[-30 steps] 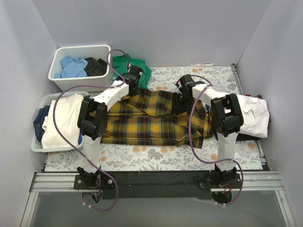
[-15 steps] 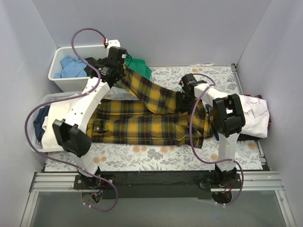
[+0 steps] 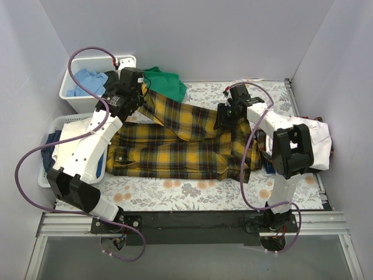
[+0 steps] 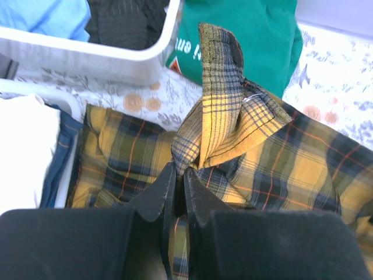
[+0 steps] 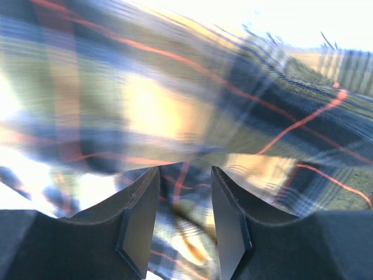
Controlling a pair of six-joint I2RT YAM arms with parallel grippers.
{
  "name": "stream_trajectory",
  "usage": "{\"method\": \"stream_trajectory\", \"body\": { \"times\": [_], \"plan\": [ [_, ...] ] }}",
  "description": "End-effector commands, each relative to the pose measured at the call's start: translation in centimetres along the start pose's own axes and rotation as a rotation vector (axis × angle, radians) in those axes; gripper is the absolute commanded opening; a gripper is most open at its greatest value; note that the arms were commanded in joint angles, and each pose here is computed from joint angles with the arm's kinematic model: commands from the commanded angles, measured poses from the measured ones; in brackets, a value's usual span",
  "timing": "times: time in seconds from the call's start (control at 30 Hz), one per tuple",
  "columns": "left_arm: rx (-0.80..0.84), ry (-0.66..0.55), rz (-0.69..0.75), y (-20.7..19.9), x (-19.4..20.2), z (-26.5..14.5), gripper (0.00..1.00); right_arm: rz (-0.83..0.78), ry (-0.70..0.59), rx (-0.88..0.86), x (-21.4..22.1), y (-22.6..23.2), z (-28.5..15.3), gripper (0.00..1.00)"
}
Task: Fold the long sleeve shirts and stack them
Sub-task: Fold the shirt
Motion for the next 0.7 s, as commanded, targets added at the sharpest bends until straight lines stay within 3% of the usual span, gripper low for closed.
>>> {"method": "stream_trajectory", "body": {
  "times": [0.0,0.1,0.27,0.4,0.67],
  "plan": [
    [0.037,0.012,-0.022,-0.2,0.5,-0.7,0.00,-0.036,-0.159,-0.134,-2.5,3.4,-4.0,0.50],
    [0.040,0.019,-0.020,-0.2,0.8,-0.6,0.00,-0.054,-0.200,-0.179,-3.3,4.5,-4.8,0.51],
    [0.035,-0.003,-0.010,-0.4,-0.2,-0.3,0.00,-0.070,-0.114,-0.192,-1.9,5.0,-3.4,0.51],
    [0.023,-0.046,-0.006,-0.3,-2.0,-0.7,0.00,-0.115,-0.059,-0.156,0.2,5.2,-1.4,0.52],
    [0.022,-0.086,-0.016,-0.3,-3.8,-1.3,0.01,-0.292,-0.108,0.007,-0.5,5.7,1.2,0.59]
  ]
}}
Point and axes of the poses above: each gripper's point midway between its finger pads, its own z axis out along the fingers, its own y axis along the line the jaws close on, x = y × z, the point moved 2 cm from there along -z, back along the fingers, and after that the axes turned 3 degrees about z, right-handed, at the moved point
